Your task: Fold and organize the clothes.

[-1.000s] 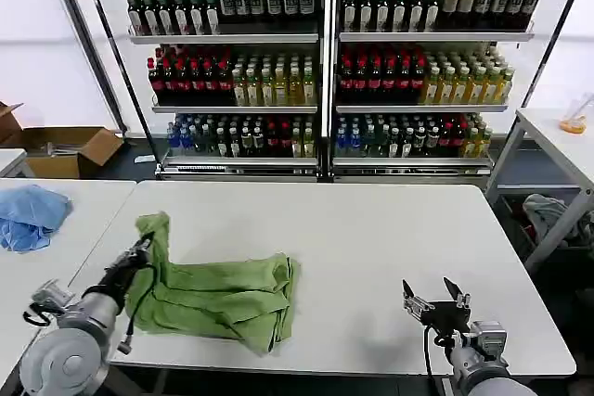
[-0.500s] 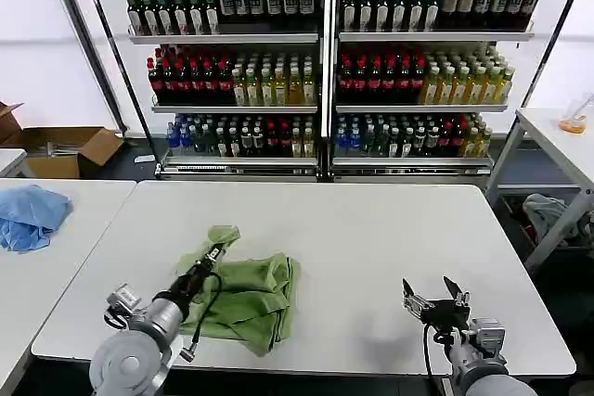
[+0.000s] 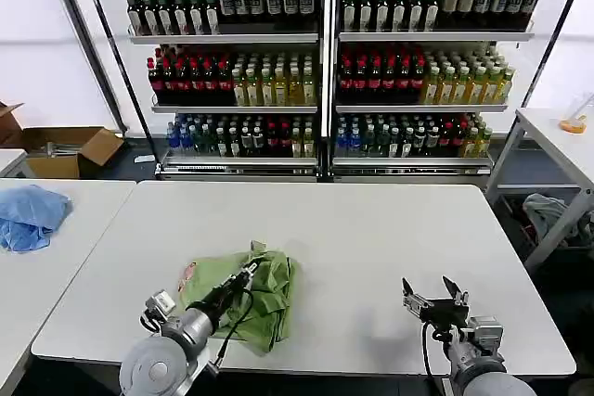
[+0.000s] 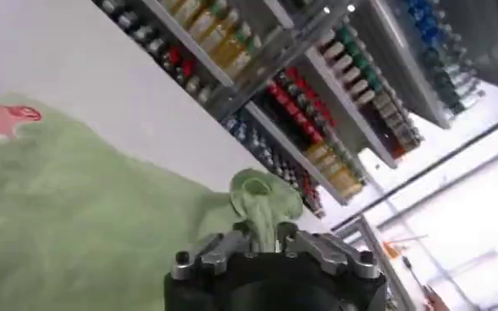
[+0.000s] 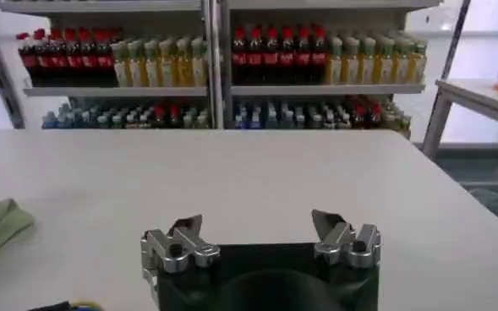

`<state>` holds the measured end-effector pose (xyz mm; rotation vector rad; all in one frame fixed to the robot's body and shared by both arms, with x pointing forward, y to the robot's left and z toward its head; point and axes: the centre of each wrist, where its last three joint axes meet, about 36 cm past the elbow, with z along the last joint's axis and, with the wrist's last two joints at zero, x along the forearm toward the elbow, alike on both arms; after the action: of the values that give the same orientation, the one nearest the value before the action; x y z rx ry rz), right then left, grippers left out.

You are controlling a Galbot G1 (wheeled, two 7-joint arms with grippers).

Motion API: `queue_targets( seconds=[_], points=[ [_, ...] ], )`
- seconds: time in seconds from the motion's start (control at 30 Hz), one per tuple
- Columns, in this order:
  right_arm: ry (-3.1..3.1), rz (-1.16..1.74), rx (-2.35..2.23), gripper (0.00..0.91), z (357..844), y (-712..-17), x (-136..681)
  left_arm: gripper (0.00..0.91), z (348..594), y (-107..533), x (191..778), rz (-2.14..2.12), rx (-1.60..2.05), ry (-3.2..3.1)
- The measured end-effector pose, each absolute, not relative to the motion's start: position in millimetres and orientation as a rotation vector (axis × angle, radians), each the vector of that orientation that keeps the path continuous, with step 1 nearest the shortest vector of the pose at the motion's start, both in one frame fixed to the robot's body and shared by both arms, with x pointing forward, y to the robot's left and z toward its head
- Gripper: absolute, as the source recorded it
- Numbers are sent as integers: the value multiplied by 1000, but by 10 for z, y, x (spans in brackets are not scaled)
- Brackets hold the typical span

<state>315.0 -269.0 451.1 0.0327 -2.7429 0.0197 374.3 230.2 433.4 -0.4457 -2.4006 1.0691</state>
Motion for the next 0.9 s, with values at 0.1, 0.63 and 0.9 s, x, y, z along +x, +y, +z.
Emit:
queue_targets(
  seconds=[0.1,0.63,0.9],
  points=[
    [-2740,18,33,907,4491,-2684,3153,907,4387,2290,3711,1064,-487,-2397],
    [-2746,10,56,907,4433,-2644,3200,907,4446,2890,3624,756,-202,-2669],
    [-2742,17,56,907,4392,-2653,3189,907,4152,3112,3660,623,-68,-2670]
  ],
)
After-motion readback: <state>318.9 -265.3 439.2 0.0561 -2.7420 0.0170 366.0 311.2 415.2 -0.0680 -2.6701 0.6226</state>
